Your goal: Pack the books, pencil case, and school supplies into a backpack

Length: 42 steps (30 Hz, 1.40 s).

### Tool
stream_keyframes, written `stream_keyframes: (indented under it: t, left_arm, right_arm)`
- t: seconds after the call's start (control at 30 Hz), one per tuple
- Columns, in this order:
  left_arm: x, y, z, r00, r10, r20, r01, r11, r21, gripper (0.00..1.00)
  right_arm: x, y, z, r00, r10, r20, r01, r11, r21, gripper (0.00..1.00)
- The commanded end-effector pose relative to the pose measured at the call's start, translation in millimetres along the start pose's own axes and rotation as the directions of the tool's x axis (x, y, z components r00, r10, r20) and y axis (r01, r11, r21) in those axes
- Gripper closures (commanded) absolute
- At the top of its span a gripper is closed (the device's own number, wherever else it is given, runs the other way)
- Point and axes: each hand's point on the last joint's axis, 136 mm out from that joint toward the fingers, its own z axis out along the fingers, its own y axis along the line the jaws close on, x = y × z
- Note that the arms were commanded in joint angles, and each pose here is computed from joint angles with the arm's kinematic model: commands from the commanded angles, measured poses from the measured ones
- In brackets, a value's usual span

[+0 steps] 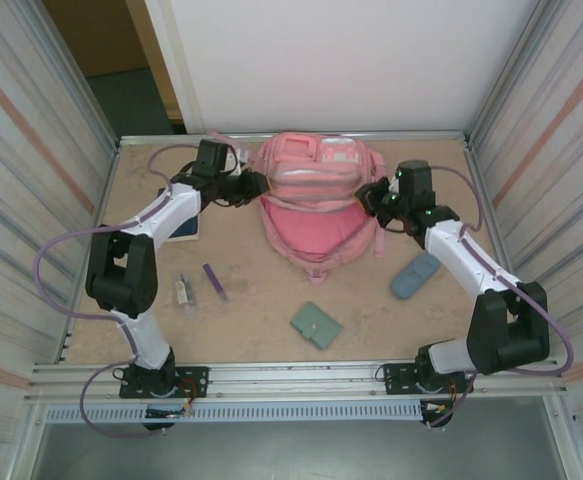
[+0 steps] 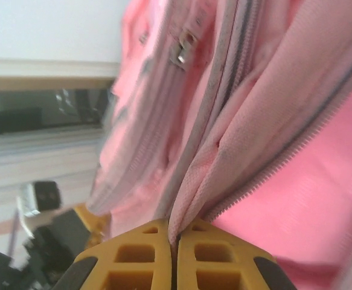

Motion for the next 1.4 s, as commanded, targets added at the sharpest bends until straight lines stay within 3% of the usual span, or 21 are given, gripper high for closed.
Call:
stream_keyframes:
  t: [0.0,0.1,0.2,0.3,0.4,0.57,0.83,0.93,1.0,1.2,1.37]
  left_arm:
    - [-4,37,-26,0.998,-0.049,0.041,0.052,0.997,-0.064,0.61]
    - [14,46,-45,0.997,-0.077,0.017,0.078,0.994,-0.073,0.54]
    - [19,66,-67,0.998,-0.033,0.054,0.043,0.976,-0.214,0.43]
    - [13,92,-87,0.996,-0.024,0.086,0.054,0.927,-0.372,0.4]
    - [3,99,-90,0.991,-0.061,0.116,0.098,0.93,-0.353,0.4]
    - [-21,150,-96,0.99,-0.014,0.143,0.092,0.829,-0.552,0.4]
    - [-41,206,-56,0.999,0.008,0.039,0.019,0.752,-0.658,0.41]
    - [-22,217,-38,0.992,-0.121,-0.026,0.076,0.756,-0.65,0.41]
    - [-6,212,-19,0.976,-0.208,-0.062,0.133,0.8,-0.586,0.43]
    - [58,167,14,0.956,-0.211,-0.203,0.104,0.892,-0.439,0.45]
    - [97,139,-2,0.947,-0.235,-0.218,0.117,0.887,-0.447,0.45]
  right_arm:
    - [16,-12,3,0.985,-0.172,-0.014,0.172,0.985,0.022,0.95]
    - [19,-27,6,0.968,-0.239,-0.073,0.245,0.965,0.095,0.81]
    - [16,-42,2,0.962,-0.267,-0.058,0.273,0.949,0.16,0.77]
    - [18,-47,1,0.956,-0.287,-0.053,0.292,0.94,0.173,0.52]
    - [23,-44,-1,0.938,-0.34,-0.064,0.346,0.92,0.183,0.41]
    - [30,-34,-9,0.887,-0.46,-0.041,0.459,0.867,0.195,0.37]
    - [38,-22,-4,0.868,-0.493,-0.059,0.496,0.856,0.148,0.36]
    - [43,-23,-1,0.868,-0.488,-0.087,0.496,0.857,0.138,0.36]
    - [44,-27,2,0.867,-0.49,-0.089,0.498,0.856,0.142,0.36]
    - [53,-20,17,0.87,-0.468,-0.156,0.484,0.87,0.089,0.35]
    - [72,-17,37,0.856,-0.454,-0.248,0.472,0.881,0.014,0.36]
